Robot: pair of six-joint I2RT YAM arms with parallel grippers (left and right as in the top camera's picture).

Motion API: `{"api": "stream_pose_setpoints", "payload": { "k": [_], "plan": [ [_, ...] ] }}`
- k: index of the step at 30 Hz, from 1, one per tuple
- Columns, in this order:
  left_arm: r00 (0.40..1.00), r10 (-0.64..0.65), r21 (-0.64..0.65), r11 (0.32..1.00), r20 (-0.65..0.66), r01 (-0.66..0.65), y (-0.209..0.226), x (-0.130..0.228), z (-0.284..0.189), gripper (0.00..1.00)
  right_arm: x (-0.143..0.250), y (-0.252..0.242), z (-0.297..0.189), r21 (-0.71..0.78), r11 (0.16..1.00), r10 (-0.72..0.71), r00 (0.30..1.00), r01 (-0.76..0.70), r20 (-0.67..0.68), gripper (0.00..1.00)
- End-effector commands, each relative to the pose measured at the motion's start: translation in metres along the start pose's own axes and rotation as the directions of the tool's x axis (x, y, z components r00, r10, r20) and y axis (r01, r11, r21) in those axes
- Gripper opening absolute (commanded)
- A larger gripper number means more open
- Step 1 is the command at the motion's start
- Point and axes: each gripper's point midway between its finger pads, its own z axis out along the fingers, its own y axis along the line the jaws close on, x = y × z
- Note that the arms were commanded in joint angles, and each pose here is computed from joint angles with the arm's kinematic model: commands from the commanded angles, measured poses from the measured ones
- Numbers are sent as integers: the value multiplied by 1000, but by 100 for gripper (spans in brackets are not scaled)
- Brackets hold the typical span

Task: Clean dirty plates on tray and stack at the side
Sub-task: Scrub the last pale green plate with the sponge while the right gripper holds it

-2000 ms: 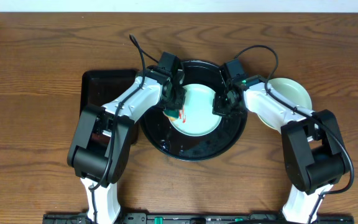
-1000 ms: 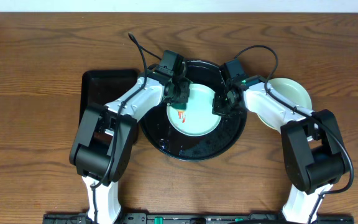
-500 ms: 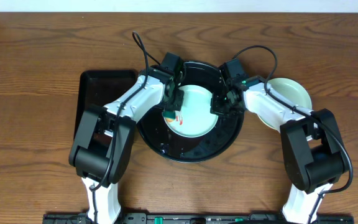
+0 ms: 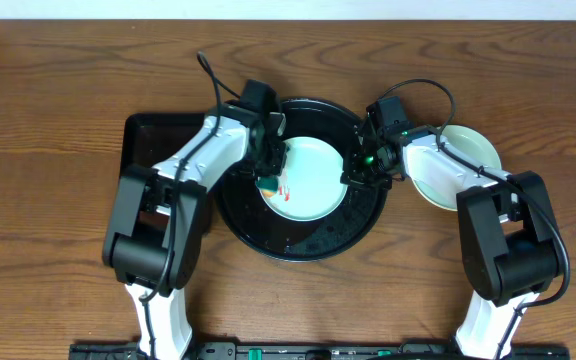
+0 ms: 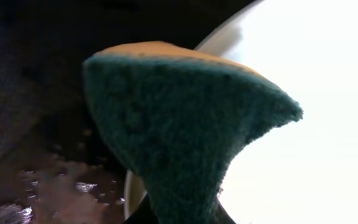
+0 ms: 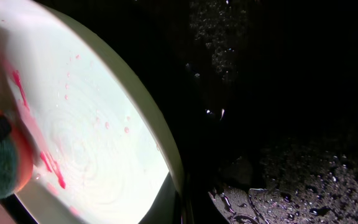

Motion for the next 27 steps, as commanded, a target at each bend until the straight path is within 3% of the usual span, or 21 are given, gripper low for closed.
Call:
{"api": "stream_pose_setpoints", "payload": {
  "k": [1,7,11,14,17,22,27],
  "plan": [
    [994,54,203,979,-99,-33,-30,28,8,8,17,-11,15,21,1000,10,998,-9,-60,1],
    [991,87,199,978,-103,-66,-44,32,12,7,16,-5,16,5,1000,-5,999,6,-54,1],
    [993,-110,-75,992,-45,106,-5,19,17,7,16,-4,17,4,1000,-9,999,9,-53,1],
    [969,-229,-249,937,95,246,28,1,12,7,16,-4,17,4,1000,-10,998,10,-54,1],
    [937,-264,-330,885,229,330,48,-18,3,8,17,-3,17,4,1000,-24,998,24,-55,1],
    [910,-265,-321,873,318,367,51,-37,-1,7,17,-3,20,28,998,-47,998,49,-43,1],
    [964,-219,-205,947,150,247,22,-15,12,7,21,1,23,42,997,-70,996,72,-46,1]
  ]
}}
